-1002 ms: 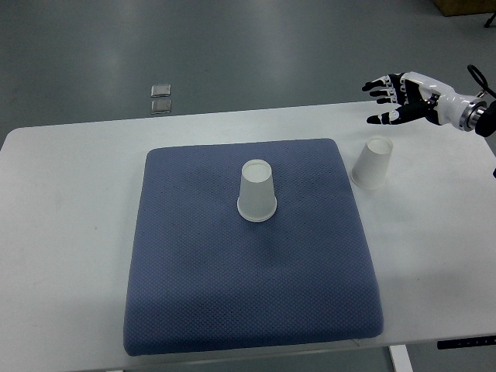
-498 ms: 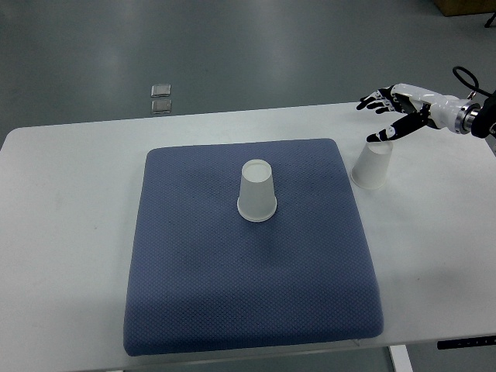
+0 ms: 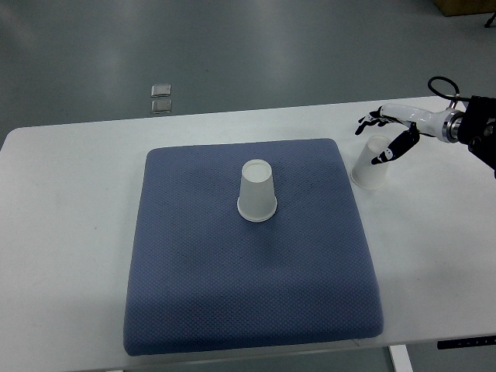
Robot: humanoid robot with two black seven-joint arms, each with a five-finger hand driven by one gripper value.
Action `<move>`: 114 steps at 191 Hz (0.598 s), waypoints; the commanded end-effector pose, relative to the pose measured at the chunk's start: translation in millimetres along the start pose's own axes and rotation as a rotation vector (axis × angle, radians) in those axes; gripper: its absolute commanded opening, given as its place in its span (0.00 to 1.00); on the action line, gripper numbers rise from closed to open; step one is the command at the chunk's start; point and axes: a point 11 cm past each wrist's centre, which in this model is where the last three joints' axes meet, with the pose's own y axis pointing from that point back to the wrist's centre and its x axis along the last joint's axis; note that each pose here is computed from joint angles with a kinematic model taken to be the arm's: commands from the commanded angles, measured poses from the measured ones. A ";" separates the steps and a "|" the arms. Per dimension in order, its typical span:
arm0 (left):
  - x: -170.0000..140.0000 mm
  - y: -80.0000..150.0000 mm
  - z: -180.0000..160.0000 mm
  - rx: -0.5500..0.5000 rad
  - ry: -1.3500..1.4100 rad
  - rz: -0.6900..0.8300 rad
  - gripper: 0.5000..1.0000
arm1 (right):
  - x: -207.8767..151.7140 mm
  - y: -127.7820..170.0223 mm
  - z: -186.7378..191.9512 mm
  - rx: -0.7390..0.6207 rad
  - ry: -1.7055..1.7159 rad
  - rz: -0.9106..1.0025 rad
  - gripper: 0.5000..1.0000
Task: Stack paper cups
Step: 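Lower the right hand around the loose white paper cup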
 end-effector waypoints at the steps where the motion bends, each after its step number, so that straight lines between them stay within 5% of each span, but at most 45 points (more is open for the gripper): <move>1: 0.0 0.0 0.0 0.000 -0.001 0.000 1.00 | -4.2 -1.5 1.4 -0.010 0.025 -0.010 0.83; 114: 0.0 0.0 0.0 0.000 -0.001 0.000 1.00 | -1.8 -3.5 12.3 -0.080 0.183 0.021 0.82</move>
